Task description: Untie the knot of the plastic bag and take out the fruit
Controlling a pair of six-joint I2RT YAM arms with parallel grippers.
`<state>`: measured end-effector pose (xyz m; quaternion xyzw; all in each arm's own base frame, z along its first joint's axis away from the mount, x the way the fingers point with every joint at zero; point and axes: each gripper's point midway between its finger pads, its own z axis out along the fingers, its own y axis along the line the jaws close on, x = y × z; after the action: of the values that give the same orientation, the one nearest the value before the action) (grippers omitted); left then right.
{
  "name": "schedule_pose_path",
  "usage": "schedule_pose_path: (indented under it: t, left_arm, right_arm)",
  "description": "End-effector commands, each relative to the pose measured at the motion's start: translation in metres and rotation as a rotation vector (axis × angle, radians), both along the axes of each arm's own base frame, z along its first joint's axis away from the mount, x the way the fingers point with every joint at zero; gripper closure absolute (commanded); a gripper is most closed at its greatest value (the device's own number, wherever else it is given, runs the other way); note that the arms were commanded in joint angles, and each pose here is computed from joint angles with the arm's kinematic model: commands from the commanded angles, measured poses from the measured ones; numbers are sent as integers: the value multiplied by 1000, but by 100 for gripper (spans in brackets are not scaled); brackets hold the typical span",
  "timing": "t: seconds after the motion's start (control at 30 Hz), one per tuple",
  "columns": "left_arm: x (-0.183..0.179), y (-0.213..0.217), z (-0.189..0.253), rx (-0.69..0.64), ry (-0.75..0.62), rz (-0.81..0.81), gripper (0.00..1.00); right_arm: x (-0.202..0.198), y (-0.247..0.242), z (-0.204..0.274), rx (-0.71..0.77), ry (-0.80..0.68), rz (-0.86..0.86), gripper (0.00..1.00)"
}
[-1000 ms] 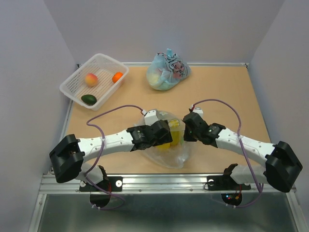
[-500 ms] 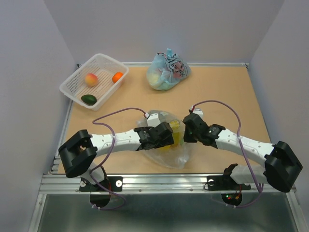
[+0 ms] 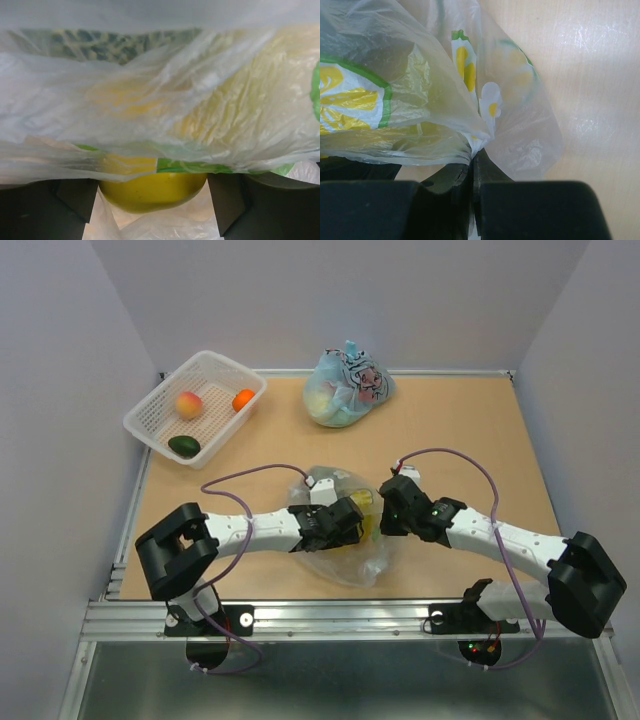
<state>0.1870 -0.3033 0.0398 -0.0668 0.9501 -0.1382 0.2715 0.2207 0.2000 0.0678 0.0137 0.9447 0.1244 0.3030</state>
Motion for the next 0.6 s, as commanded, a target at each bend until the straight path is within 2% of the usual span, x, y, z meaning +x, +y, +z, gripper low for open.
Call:
schedule_pose_path:
  t: [0.0,0.23,0.37,0.4,0.43,0.5,0.57]
  left_arm:
    - [9,-10,38,-22,-101,-28,49]
    - [5,-26,102,-110,-227,-202,53]
    - [-3,-38,154,-237,-360,-367,53]
    - [-7,-42,177,-311,-407,-407,53]
    - [-5,-41,186,-318,-441,-440,53]
    - [-1,-37,211,-379,-479,-450,53]
    - [23,-19,236,-407,-530,-393,53]
  right_arm:
    - [4,0,0,11,-28,-1,93]
    - [12,-5,3,-16,-55,-37,93]
    - [14,-4,-1,-29,-47,-46,93]
    - [15,-4,-1,-31,-47,-48,93]
    - [16,-4,-3,-35,-43,-50,93]
    - [16,-4,-4,-42,-43,-52,93]
    - [18,-3,-2,-46,-50,-52,94]
